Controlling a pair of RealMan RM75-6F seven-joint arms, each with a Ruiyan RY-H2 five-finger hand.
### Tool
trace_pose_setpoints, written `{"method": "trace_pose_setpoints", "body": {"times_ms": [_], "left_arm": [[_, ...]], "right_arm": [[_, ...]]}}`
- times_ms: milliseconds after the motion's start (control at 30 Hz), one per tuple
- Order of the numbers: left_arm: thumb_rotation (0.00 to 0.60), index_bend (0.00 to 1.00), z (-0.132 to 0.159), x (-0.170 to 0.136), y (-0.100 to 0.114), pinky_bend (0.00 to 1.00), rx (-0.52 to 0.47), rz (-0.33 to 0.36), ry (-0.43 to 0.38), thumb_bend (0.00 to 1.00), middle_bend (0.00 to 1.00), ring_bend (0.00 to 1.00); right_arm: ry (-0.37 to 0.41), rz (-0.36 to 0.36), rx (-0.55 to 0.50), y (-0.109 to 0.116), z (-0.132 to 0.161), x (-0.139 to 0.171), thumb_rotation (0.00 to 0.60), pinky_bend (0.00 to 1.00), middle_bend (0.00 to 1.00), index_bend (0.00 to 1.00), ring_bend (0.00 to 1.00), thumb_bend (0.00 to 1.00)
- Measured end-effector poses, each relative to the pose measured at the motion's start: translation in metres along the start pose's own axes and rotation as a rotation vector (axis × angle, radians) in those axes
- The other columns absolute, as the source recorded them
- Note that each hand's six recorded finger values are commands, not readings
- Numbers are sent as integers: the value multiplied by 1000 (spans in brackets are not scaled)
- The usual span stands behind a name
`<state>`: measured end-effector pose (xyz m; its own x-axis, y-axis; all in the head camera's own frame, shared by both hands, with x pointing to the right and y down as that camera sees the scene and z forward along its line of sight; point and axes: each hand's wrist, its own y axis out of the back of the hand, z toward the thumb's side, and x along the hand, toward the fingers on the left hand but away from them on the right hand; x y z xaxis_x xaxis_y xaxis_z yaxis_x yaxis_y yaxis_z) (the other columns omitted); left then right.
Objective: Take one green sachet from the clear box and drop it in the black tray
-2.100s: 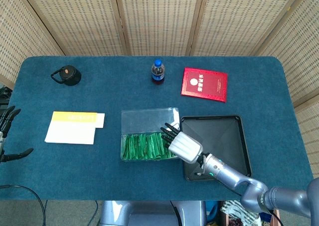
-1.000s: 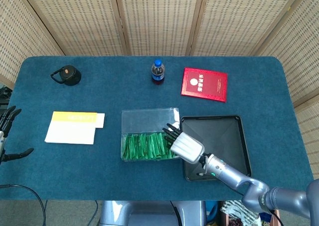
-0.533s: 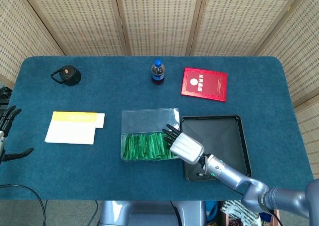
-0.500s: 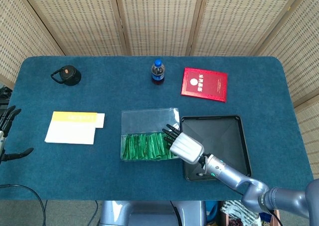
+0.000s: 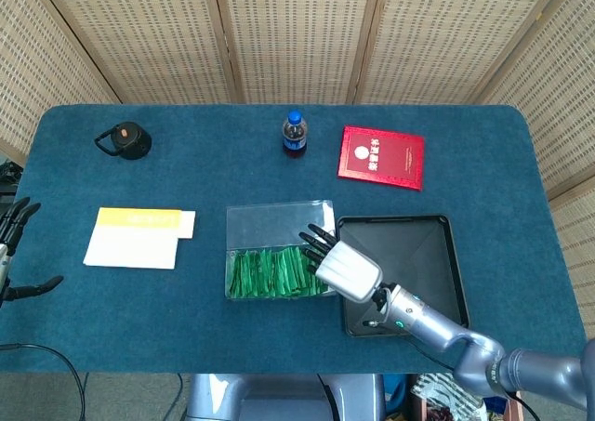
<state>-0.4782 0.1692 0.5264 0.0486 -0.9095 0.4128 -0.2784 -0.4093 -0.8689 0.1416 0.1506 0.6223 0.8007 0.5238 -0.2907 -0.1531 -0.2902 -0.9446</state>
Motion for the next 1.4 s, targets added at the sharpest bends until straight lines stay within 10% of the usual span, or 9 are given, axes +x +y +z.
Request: {"method": "trace_pose_setpoints", "body": {"times_ms": [1067,1400], "left_arm": [[600,0,1,-4,4,0,-18,5,-9,122,0,0],[600,0,2,-5,3,0,-13,4,-7,122,0,0]], "right_arm": [[-108,-158,106,92,-41,28,600,166,405,646,143,548],[-245,-91,108,73,-90,72,600,166,409,651,143,549]]}}
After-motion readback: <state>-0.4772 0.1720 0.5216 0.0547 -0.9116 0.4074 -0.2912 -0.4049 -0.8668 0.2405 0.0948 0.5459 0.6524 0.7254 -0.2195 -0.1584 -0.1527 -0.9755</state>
